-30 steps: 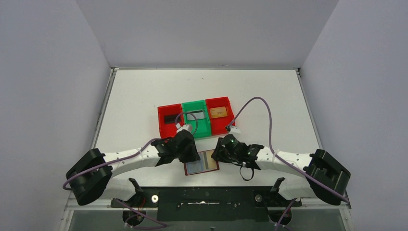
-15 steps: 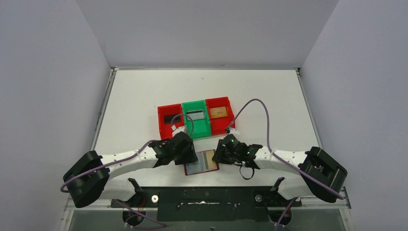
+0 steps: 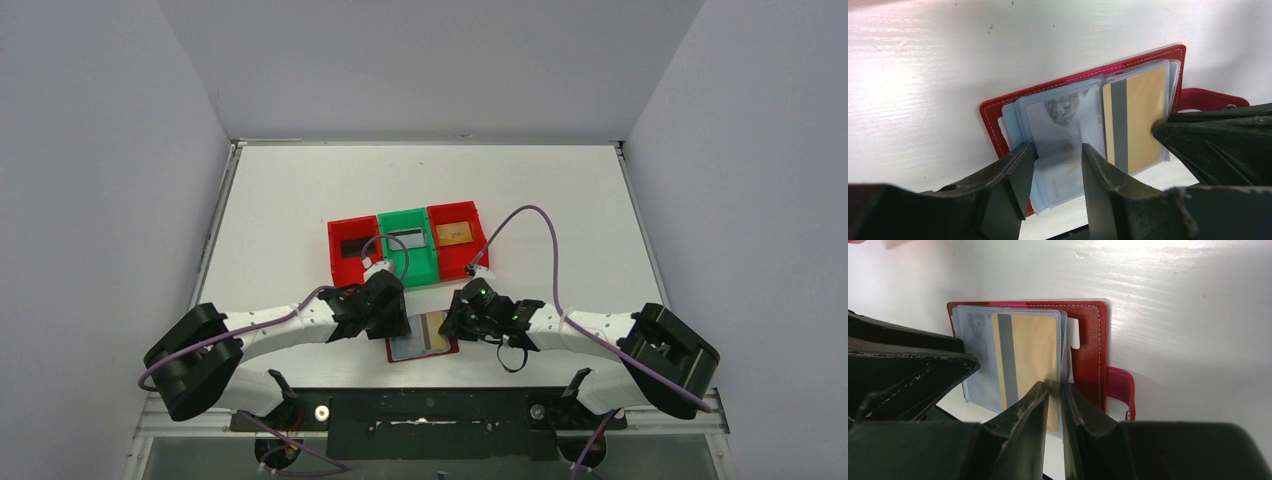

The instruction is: Take the credit cards out of the card holder

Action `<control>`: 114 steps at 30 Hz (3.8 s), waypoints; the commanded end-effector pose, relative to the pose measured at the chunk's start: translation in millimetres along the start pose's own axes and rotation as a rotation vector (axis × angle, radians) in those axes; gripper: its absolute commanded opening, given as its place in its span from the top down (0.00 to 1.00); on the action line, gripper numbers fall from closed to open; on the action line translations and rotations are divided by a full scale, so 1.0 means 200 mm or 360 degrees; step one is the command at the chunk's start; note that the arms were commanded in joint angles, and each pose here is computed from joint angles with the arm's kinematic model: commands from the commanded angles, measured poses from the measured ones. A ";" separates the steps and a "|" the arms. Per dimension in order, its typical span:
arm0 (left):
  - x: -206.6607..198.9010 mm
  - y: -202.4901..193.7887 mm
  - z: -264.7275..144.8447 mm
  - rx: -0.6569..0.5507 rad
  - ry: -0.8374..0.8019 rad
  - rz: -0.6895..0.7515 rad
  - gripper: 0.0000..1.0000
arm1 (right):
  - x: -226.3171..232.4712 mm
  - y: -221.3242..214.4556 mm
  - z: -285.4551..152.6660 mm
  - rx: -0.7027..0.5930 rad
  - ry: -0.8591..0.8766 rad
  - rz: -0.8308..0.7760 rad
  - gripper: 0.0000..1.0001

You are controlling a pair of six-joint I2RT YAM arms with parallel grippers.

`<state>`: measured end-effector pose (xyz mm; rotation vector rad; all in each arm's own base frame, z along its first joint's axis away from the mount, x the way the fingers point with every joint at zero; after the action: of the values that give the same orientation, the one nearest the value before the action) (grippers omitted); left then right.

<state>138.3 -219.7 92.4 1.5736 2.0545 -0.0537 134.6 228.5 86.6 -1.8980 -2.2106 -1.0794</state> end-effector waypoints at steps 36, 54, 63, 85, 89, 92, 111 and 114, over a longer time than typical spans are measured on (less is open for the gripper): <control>-0.12 -0.11 0.09 0.0187 -0.0232 -0.0089 0.52 | 0.00 -0.04 0.06 -0.0003 0.0107 0.0130 1.00; -0.02 -0.13 0.10 0.0036 -0.0291 -0.0383 0.57 | -0.05 -0.10 0.09 0.0019 0.0142 0.0266 1.00; 0.07 -0.18 0.12 0.0053 -0.0501 -0.0566 0.51 | -0.11 -0.16 0.11 0.0038 0.0117 0.0405 1.00; 0.04 -0.15 0.12 -0.0009 -0.0624 -0.0504 1.00 | -0.13 -0.18 0.13 0.0059 0.0181 0.0452 1.00; 0.02 -0.14 0.11 -0.0015 -0.0608 -0.0451 1.00 | -0.14 -0.15 0.11 0.0027 0.0134 0.0424 1.00; 0.02 -0.14 0.09 -0.0017 -0.0597 -0.0436 1.00 | -0.15 -0.15 0.09 0.0006 0.0083 0.0421 1.00; 0.02 -0.14 0.04 0.0014 -0.0585 -0.0318 1.00 | -0.18 -0.16 0.06 -0.0031 0.0025 0.0440 1.00; 0.03 -0.14 0.03 0.0023 -0.0575 -0.0320 1.00 | -0.19 -0.16 0.05 -0.0036 0.0024 0.0450 1.00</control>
<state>116.1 -224.1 72.7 1.2039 1.9291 -0.3988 132.6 220.4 67.7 -2.0331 -1.7672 -1.2147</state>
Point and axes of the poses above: each gripper's point midway between its finger pads, its own z axis out along the fingers, its own x axis along the line the jaws close on, y = z × x, the point moved 8 cm from there along -z, back along the fingers, and after that the axes turned 11 degrees about -z, right-handed, at the moved point
